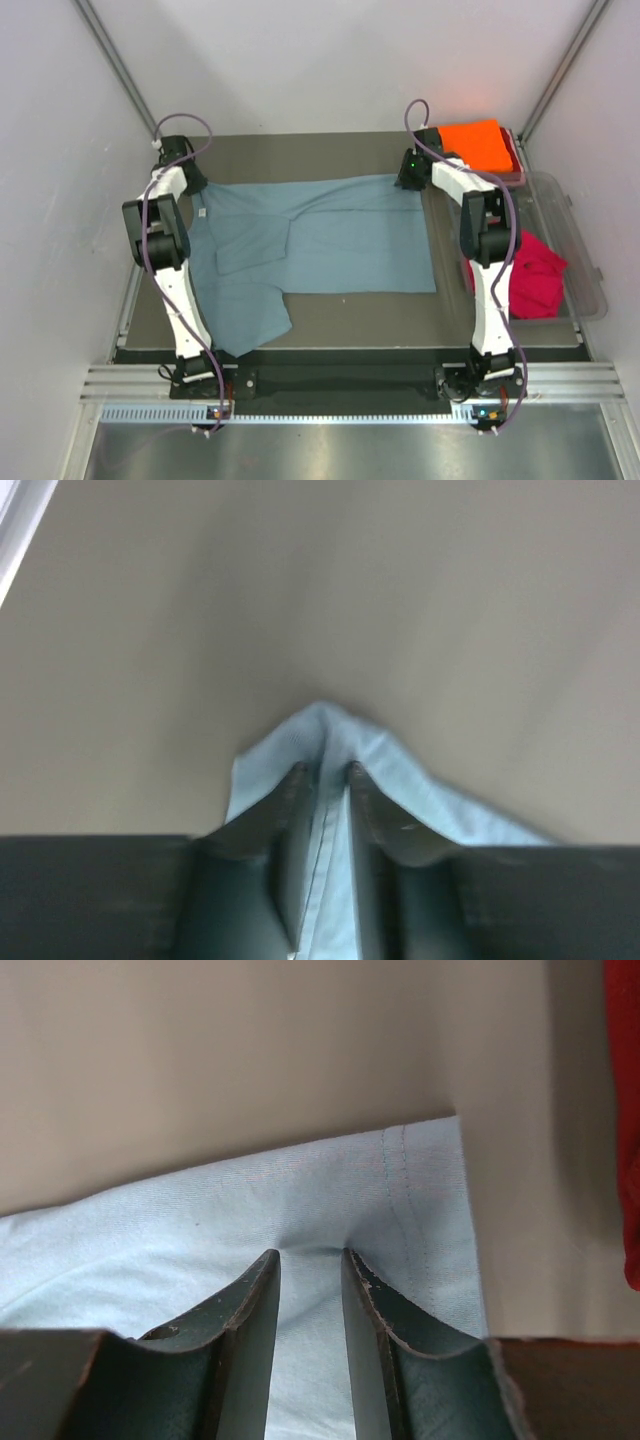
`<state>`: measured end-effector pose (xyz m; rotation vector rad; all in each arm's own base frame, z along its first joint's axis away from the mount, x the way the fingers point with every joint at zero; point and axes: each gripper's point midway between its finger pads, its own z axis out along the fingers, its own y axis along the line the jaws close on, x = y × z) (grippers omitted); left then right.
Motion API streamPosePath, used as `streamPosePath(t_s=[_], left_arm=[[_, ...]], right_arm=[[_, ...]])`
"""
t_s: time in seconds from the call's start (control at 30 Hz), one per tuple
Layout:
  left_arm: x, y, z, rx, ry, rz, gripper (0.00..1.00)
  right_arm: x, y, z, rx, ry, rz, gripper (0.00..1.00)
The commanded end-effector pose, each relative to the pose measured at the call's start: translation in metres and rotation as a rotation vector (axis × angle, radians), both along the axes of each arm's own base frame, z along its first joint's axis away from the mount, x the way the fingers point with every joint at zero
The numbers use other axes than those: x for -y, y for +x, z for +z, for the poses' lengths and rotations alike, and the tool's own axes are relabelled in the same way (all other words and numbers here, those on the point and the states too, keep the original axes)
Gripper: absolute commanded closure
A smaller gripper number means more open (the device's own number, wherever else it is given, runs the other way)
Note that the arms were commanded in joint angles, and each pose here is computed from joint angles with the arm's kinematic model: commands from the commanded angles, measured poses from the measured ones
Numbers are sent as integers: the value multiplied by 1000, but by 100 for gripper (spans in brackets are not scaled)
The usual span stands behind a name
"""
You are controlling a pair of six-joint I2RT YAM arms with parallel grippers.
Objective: Fold and stack the t-shirts
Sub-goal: Fold the tshirt
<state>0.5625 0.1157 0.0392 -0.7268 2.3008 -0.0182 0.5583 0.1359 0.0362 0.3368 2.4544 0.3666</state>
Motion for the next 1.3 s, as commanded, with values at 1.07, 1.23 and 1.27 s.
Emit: streamPosePath(t_s=[1.07, 1.23, 1.27], left_arm=[[-8, -73, 125, 15, -11, 158, 44], [2, -154, 118, -70, -87, 330, 47], [5, -171, 106, -115, -104, 358, 47]], right_arm=[[-3, -14, 126, 197, -3, 90, 58], [-17, -58, 127, 188, 48, 142, 49], [-17, -62, 129, 199, 62, 144, 48]])
